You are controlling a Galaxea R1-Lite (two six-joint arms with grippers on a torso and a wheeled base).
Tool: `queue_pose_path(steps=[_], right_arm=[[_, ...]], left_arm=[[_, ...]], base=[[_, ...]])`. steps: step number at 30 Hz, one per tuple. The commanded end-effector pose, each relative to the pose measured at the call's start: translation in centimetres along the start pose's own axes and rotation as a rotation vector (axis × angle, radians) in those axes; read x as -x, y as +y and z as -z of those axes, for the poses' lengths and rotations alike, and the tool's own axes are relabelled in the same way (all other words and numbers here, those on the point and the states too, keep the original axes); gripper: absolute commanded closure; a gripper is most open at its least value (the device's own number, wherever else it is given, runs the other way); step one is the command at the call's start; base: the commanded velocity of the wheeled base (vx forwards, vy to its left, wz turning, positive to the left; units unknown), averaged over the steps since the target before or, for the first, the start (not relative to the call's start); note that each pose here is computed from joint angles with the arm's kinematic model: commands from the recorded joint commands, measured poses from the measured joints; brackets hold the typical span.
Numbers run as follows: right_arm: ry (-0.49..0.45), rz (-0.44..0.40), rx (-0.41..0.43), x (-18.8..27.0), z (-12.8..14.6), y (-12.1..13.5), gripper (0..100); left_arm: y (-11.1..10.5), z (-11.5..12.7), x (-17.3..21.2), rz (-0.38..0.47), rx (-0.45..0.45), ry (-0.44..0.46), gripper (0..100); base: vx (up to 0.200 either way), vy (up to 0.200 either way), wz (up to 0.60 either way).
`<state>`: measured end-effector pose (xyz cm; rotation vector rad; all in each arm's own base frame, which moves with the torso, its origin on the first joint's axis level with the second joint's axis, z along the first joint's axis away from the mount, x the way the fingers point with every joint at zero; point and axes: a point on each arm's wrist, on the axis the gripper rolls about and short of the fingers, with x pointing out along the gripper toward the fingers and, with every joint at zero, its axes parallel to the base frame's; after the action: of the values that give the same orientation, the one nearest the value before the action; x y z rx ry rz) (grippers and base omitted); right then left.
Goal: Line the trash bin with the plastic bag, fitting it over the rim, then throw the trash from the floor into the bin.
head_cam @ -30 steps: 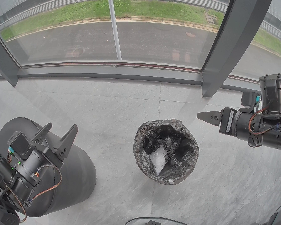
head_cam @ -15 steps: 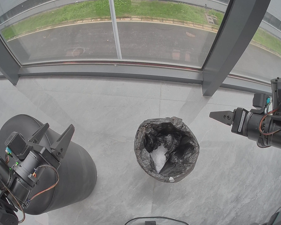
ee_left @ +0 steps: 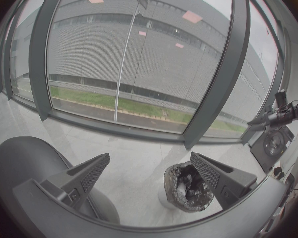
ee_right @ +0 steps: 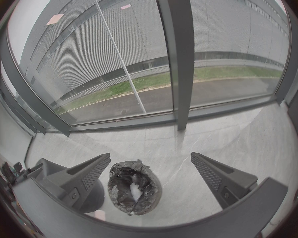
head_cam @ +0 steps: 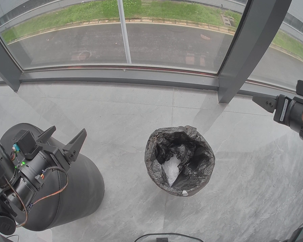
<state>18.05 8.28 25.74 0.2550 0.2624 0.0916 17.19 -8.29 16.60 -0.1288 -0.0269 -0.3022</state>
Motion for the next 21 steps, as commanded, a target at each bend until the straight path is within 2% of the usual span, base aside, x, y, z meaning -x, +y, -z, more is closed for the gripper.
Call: queue_pose_path(steps=[1, 2, 3, 6, 7, 8, 10, 11, 17, 19, 21], right_arm=[[-0.251, 0.127, 0.113, 7.3, -2.9, -2.7, 0], [-0.251, 0.127, 0.113, 7.3, -2.9, -2.7, 0], [-0.262, 0.187, 0.136, 8.8, -2.4, -4.0, 0], [-0.281, 0.283, 0.151, 10.9, -1.1, -5.7, 0], [-0.285, 0.293, 0.152, 11.2, -0.9, -5.8, 0], [-0.313, 0.347, 0.152, 12.8, -0.1, -6.6, 0], [-0.322, 0.36, 0.151, 13.3, 0.2, -6.8, 0], [-0.368, 0.408, 0.17, 16.1, 2.2, -7.8, 0], [-0.392, 0.504, 0.169, 18.9, 7.0, -9.1, 0], [-0.405, 0.52, 0.162, 19.3, 8.1, -9.3, 0], [-0.457, 0.5, 0.159, 20.3, 10.2, -9.7, 0]], left_arm=[[-0.3, -7.6, 2.6, -0.022, 0.03, -0.04, 0], [-0.3, -7.6, 2.6, -0.022, 0.03, -0.04, 0], [0.0, -9.0, 4.4, -0.076, 0.023, 0.006, 0], [0.8, -9.5, 7.3, -0.167, 0.008, 0.032, 0], [0.9, -9.5, 7.6, -0.175, 0.007, 0.031, 0], [1.6, -9.3, 9.7, -0.214, 0.001, 0.028, 0], [1.8, -9.2, 10.2, -0.226, 0.001, 0.025, 0], [2.4, -8.4, 13.3, -0.274, 0.001, 0.012, 0], [2.8, -6.2, 17.8, -0.355, 0.001, -0.036, 0], [2.8, -5.5, 18.7, -0.376, 0.0, -0.049, 0], [2.7, -4.1, 20.2, -0.388, 0.001, -0.088, 0]], base=[[0.0, 0.0, 0.0], [0.0, 0.0, 0.0], [0.0, 0.0, 0.0], [0.0, 0.0, 0.0], [0.0, 0.0, 0.0], [0.0, 0.0, 0.0], [0.0, 0.0, 0.0], [0.0, 0.0, 0.0], [0.0, 0.0, 0.0], [0.0, 0.0, 0.0], [0.0, 0.0, 0.0]])
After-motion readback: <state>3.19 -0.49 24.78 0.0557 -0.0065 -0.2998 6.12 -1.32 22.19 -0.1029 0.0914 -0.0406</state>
